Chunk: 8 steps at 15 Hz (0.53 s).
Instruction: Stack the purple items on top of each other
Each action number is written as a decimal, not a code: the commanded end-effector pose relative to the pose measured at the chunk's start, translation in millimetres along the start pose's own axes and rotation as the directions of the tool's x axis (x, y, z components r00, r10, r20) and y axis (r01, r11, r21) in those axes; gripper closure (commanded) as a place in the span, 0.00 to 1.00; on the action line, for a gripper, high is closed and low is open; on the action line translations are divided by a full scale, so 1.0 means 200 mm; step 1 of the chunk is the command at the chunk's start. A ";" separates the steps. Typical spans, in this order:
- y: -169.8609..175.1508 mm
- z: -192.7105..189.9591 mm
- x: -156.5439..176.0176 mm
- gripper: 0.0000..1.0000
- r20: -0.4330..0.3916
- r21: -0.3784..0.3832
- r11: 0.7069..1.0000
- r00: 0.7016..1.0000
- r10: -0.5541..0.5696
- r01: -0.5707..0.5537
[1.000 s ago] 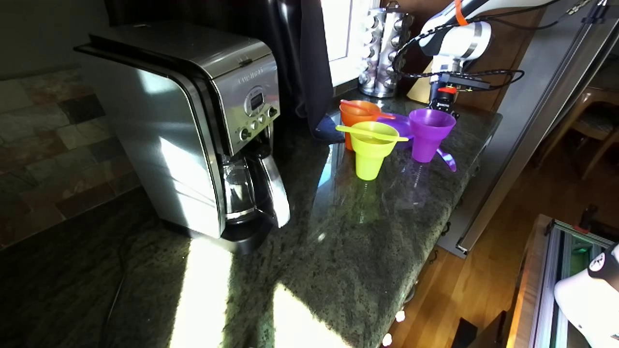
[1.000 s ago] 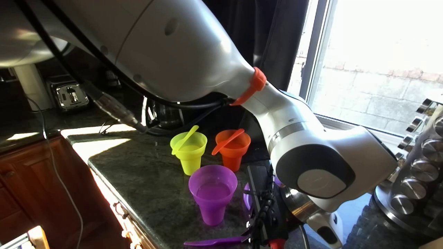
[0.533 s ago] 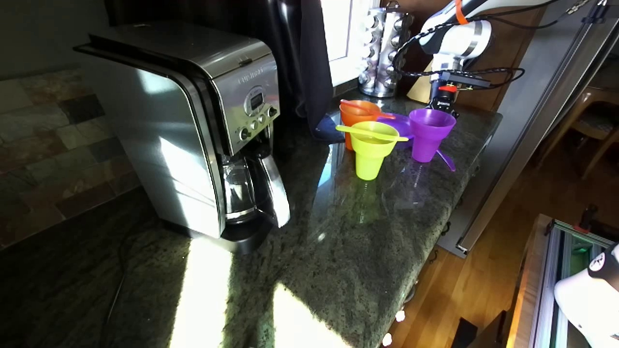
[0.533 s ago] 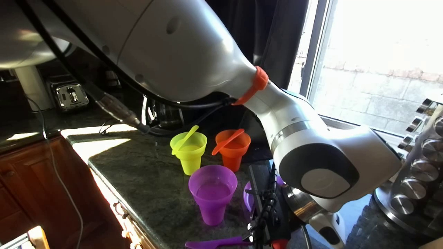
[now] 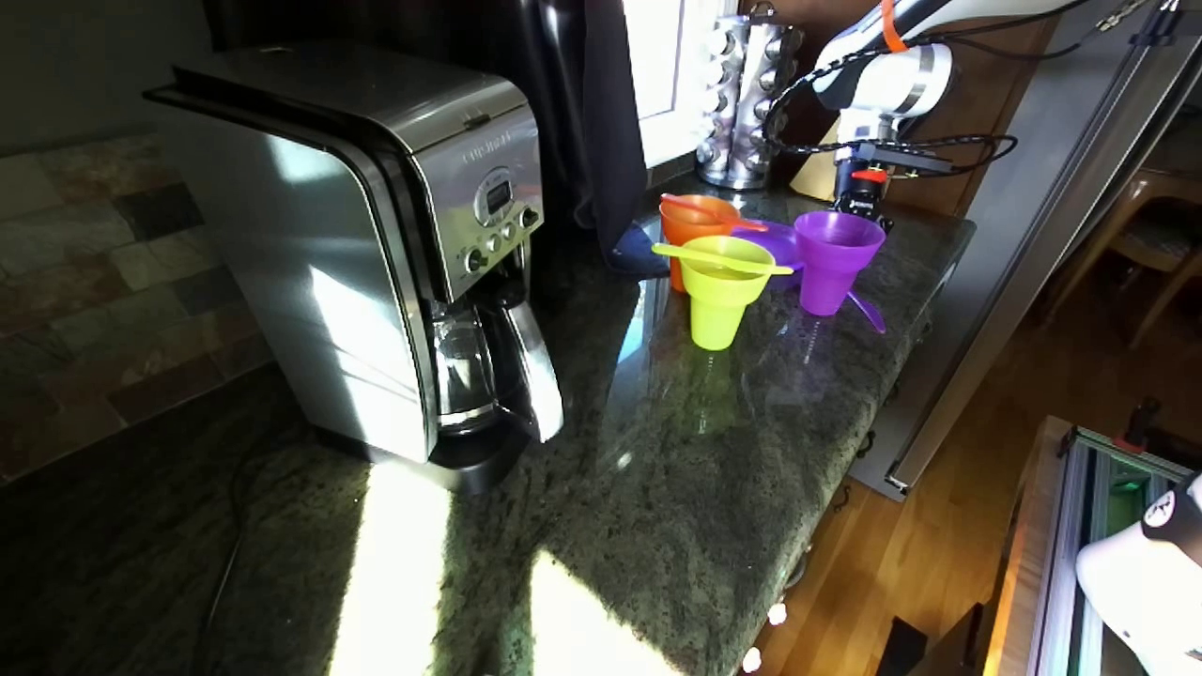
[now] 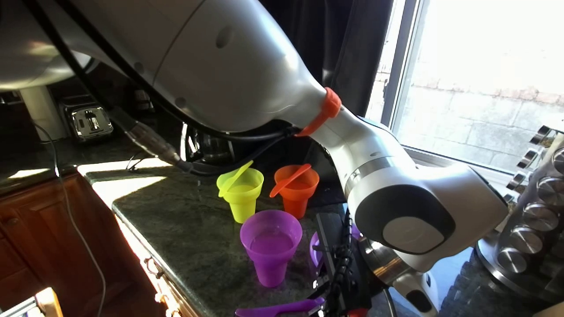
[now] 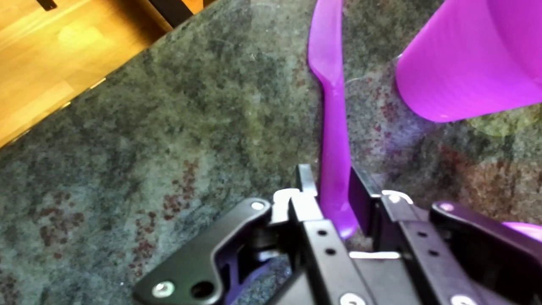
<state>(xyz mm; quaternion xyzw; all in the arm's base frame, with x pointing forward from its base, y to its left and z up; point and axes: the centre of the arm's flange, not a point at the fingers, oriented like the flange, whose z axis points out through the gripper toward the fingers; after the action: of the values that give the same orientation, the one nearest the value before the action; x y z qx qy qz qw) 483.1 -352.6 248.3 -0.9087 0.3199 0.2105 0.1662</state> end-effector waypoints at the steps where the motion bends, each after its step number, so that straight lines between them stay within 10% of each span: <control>1: -0.01 0.00 -0.02 0.40 -0.006 -0.003 1.000 1.000 -0.029 0.029; 8: -0.07 0.08 0.00 0.00 0.029 -0.021 0.999 0.999 -0.037 0.037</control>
<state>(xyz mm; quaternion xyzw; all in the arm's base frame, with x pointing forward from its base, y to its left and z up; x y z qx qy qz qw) 489.4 -341.2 244.9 -0.9121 0.3065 0.2141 0.1684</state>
